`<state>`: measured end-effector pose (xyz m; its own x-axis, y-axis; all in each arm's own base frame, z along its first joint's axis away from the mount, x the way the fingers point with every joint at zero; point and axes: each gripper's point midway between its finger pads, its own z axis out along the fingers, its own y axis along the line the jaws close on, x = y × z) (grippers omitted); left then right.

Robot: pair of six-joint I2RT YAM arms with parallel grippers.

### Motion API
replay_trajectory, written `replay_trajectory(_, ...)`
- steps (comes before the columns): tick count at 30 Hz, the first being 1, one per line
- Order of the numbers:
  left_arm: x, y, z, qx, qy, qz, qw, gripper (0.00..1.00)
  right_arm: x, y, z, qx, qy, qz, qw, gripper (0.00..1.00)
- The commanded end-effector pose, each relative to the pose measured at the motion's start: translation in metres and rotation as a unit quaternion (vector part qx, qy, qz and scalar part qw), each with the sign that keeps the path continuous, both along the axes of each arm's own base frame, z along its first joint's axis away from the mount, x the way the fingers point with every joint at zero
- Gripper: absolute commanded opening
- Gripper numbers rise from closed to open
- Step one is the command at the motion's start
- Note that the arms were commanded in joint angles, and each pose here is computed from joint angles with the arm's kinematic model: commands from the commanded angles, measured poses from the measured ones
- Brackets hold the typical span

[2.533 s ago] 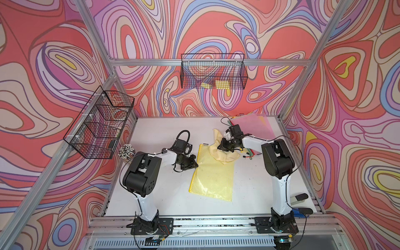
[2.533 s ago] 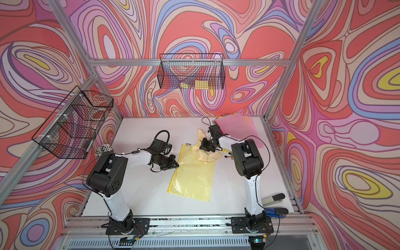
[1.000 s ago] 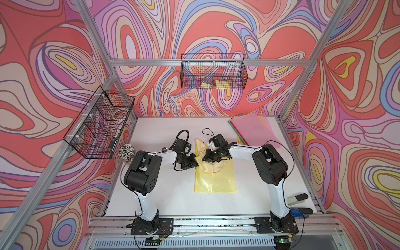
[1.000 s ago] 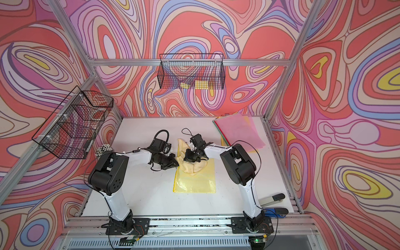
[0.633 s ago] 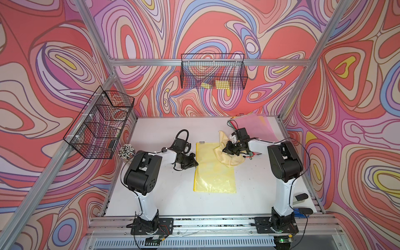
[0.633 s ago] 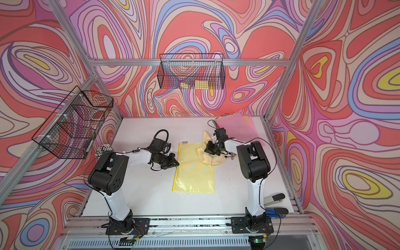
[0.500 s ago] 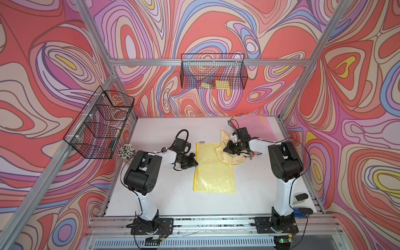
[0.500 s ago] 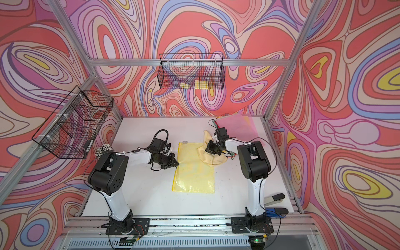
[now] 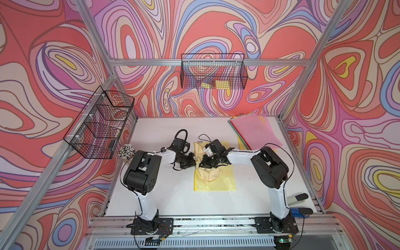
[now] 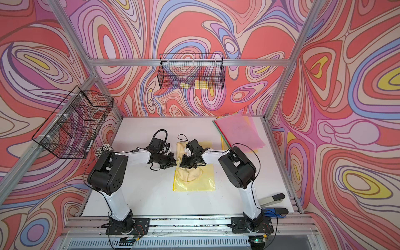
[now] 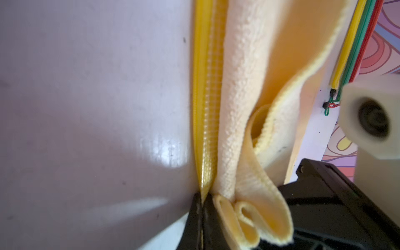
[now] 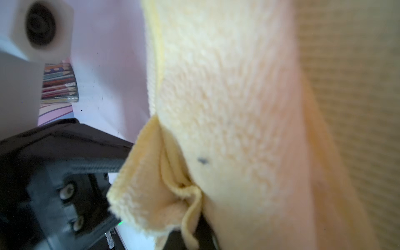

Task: Wipe the document bag
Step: Wipe the dirt from the document bag.

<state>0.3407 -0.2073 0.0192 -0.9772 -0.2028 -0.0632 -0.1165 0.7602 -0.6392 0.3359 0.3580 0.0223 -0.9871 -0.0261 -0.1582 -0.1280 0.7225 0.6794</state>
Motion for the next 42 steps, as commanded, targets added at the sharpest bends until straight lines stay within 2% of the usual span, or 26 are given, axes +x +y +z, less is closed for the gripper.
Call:
replay_trajectory(1,-0.004,0.013,-0.016,0.036,0.021,0.016,0.999,0.00,0.000,-0.066,-0.036,-0.070,0.041,-0.060,0.995,0.00)
replay_trajectory(6,-0.007,0.017,-0.018,0.042,0.022,0.017,0.999,0.00,0.015,-0.153,-0.041,-0.094,0.049,-0.132,0.986,0.00)
replay_trajectory(10,-0.007,0.017,-0.019,0.042,0.024,0.017,0.999,0.00,0.024,-0.183,-0.034,-0.102,0.045,-0.153,0.982,0.00)
replay_trajectory(12,-0.007,0.017,-0.019,0.041,0.024,0.018,0.999,0.00,0.025,-0.169,-0.026,-0.082,0.041,-0.143,0.985,0.00)
replay_trajectory(14,-0.005,0.016,-0.019,0.038,0.023,0.019,0.999,0.00,0.021,-0.144,-0.022,-0.089,0.035,-0.119,0.988,0.00)
replay_trajectory(17,-0.003,0.014,-0.019,0.034,0.025,0.018,0.999,0.00,0.004,-0.086,-0.019,-0.106,0.021,-0.061,0.992,0.00)
replay_trajectory(21,-0.002,0.014,-0.017,0.035,0.025,0.017,0.999,0.00,-0.028,-0.015,-0.020,-0.068,0.031,-0.008,0.997,0.00)
replay_trajectory(25,-0.001,0.014,-0.016,0.037,0.023,0.015,0.999,0.00,-0.039,0.000,-0.023,-0.048,0.043,-0.014,0.998,0.00)
replay_trajectory(30,-0.001,0.015,-0.017,0.040,0.024,0.013,0.999,0.00,-0.044,-0.042,-0.036,-0.084,0.053,-0.045,0.994,0.00)
replay_trajectory(38,-0.001,0.016,-0.021,0.040,0.027,0.015,0.999,0.00,-0.044,-0.168,-0.054,-0.134,0.085,-0.140,0.977,0.00)
replay_trajectory(42,0.000,0.016,-0.021,0.039,0.026,0.018,0.999,0.00,-0.041,-0.182,-0.039,-0.156,0.069,-0.152,0.974,0.00)
